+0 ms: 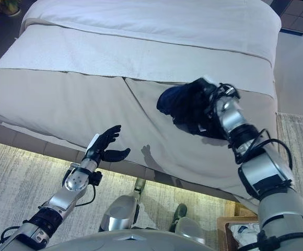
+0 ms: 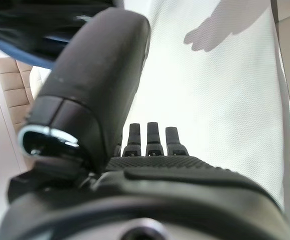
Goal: Pick up the clothes from the bed and place them into the basket
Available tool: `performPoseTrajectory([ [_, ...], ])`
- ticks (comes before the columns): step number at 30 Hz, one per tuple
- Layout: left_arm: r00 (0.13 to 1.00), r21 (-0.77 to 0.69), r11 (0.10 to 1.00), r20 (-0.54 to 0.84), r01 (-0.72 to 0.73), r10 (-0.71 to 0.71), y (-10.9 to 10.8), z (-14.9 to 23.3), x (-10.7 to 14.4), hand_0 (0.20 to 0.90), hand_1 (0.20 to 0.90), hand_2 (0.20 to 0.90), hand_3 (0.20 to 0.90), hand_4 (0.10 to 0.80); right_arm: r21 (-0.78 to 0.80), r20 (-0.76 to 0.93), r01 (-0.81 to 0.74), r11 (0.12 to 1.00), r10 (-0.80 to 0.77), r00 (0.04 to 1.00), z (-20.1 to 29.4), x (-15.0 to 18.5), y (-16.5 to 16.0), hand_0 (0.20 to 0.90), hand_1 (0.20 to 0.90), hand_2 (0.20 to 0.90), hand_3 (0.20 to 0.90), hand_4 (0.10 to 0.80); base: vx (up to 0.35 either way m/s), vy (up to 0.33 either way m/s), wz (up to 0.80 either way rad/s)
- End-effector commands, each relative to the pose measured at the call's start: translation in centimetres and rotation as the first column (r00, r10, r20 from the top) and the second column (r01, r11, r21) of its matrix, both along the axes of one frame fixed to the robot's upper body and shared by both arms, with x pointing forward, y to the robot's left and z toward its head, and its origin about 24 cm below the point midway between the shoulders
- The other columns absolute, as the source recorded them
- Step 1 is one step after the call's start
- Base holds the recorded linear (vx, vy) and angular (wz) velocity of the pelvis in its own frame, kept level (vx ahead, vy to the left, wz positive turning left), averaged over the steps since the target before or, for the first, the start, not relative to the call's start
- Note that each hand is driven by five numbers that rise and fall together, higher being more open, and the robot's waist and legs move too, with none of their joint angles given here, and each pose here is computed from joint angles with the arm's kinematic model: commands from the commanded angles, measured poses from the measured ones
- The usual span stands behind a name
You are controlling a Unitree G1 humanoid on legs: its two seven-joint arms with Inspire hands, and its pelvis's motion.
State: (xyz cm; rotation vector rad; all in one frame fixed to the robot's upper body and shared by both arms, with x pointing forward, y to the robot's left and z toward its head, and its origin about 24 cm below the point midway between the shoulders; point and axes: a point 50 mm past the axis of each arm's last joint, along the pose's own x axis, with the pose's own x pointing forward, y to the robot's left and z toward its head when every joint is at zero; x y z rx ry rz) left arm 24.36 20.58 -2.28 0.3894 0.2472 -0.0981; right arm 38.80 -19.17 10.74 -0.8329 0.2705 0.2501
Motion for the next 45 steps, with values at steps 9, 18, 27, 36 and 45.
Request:
performPoseTrajectory([
  [9,0.992,-0.001,0.999,0.122,0.041,-0.04,-0.5,2.2,1.1,0.9,0.9,0.9,0.9,0.8,-0.042,0.084,0.013,0.999,-0.009,0.996,3.3,0.3,-3.4,0.9,0.9,0.9,0.9,0.8,0.0,0.0,0.0],
  [18,0.993,0.015,0.999,0.113,0.035,-0.037,0.4,2.1,0.7,0.9,0.9,0.9,0.9,0.8,-0.19,-0.059,-0.125,0.974,0.116,0.991,2.5,-1.5,-5.4,0.9,0.9,0.9,0.9,0.8,0.006,-0.007,-0.02],
  [27,0.995,0.048,0.999,0.097,0.015,-0.02,2.0,2.2,0.5,0.9,0.9,0.9,0.9,0.8,0.075,-0.186,-0.151,0.986,0.162,0.969,1.7,-3.0,-6.8,0.9,0.9,0.9,0.9,0.8,0.0,0.0,0.0],
  [36,0.995,0.023,0.999,0.094,-0.026,0.024,1.3,1.4,-0.2,0.9,0.9,0.9,0.9,0.8,-0.162,0.289,0.121,0.979,-0.07,0.955,6.6,-1.1,-8.0,0.9,0.9,0.9,0.9,0.8,0.027,0.031,0.0],
  [45,0.972,-0.061,0.998,0.233,-0.023,0.036,0.2,3.7,1.0,0.9,0.9,0.9,0.9,0.8,-0.304,0.503,0.279,0.911,-0.096,0.859,10.2,0.3,-6.8,0.9,0.9,0.9,0.9,0.8,-0.108,0.053,0.09],
])
